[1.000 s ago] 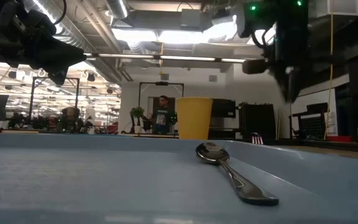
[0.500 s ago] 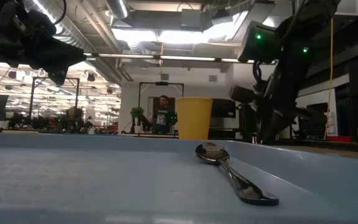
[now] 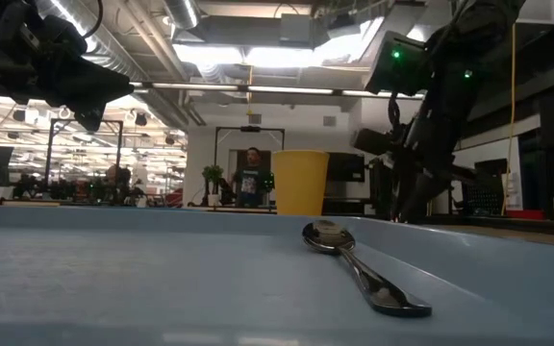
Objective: Pick and place plate/cup/fork/spoon on tray
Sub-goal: Put the orange fork on the blue tray
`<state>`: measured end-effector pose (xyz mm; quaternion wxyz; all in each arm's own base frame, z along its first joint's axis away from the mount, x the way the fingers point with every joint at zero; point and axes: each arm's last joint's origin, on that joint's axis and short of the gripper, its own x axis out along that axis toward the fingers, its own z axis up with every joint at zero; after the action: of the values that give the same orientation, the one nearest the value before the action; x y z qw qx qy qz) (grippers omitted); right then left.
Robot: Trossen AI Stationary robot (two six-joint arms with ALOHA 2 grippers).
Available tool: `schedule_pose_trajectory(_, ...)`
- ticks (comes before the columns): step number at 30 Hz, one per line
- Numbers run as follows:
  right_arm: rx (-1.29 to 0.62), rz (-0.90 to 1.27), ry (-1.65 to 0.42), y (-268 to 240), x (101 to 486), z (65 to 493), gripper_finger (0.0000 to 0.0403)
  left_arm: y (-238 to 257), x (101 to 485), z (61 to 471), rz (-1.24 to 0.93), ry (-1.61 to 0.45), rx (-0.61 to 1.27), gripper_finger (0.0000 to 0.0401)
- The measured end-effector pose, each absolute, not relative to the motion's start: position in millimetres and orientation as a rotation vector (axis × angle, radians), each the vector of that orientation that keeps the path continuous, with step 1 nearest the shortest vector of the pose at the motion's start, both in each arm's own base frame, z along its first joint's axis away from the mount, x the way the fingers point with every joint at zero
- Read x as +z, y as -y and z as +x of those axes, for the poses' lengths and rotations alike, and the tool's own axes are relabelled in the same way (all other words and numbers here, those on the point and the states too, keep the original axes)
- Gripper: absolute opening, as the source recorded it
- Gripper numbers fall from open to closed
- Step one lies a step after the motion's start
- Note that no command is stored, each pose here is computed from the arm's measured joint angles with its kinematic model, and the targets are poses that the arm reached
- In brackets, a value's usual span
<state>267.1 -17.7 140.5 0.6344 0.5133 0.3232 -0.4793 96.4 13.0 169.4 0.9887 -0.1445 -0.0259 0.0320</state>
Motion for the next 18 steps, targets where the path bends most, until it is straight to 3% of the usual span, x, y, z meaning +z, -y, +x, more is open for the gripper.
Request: schedule_pose_trajectory(18,-1.173,1.121,-0.843,17,128,261,0.0052,-13,169,96,-0.290,0.052,0.064,0.0059)
